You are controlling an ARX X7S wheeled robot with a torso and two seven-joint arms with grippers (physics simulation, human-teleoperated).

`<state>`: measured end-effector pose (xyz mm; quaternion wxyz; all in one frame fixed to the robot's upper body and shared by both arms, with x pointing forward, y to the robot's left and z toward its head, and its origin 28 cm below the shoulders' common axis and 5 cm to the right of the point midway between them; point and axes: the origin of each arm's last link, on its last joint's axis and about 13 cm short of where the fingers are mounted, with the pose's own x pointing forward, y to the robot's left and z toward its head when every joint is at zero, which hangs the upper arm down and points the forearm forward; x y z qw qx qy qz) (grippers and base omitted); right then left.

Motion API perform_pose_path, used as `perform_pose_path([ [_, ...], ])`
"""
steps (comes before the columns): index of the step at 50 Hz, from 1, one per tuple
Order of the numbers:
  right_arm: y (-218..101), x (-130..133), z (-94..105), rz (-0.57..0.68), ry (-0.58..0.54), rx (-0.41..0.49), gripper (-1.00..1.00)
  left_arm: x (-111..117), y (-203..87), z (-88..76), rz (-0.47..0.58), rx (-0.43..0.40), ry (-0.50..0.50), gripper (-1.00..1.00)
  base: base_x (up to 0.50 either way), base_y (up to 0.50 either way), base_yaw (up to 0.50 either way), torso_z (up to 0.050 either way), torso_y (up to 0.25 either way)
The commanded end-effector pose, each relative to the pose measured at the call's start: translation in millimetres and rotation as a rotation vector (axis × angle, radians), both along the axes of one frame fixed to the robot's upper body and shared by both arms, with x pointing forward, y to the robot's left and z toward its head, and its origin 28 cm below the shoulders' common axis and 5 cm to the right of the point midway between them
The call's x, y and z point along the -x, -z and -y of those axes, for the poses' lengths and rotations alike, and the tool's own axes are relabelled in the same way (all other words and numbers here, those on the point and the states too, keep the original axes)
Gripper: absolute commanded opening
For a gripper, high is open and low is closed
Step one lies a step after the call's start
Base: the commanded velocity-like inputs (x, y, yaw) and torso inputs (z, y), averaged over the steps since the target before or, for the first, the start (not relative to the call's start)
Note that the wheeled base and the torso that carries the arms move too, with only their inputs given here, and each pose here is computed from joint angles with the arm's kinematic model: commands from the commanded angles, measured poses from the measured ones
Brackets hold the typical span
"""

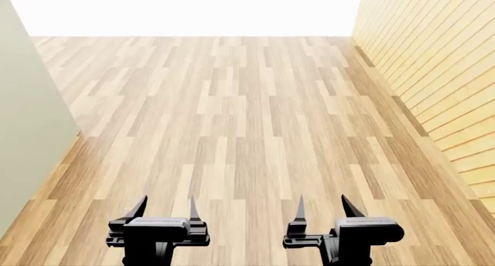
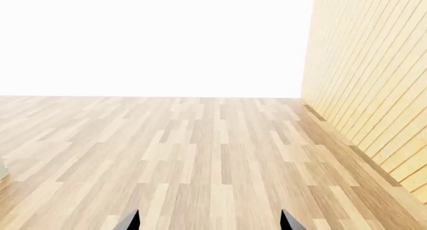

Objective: Close the dishwasher door

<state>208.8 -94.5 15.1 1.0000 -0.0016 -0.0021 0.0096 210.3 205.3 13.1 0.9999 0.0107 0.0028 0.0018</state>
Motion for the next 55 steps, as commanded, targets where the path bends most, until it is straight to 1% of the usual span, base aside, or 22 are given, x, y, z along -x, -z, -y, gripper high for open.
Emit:
perform_pose_path([
  [1,-0.4,-0.1,-0.1,-0.002,-0.001,0.002,1.0,0.5,-0.4,0.0,-0.001,0.0,0.002,1.0,0.0,0.0,0.0,-0.05,0.0],
  [55,-1.2,1.8,0.0,0.007,0.001,0.012,1.0,0.2,0.3,-0.1,-0.002,-0.002,0.001,1.0,0.0,0.0,0.0,-0.05,0.0],
])
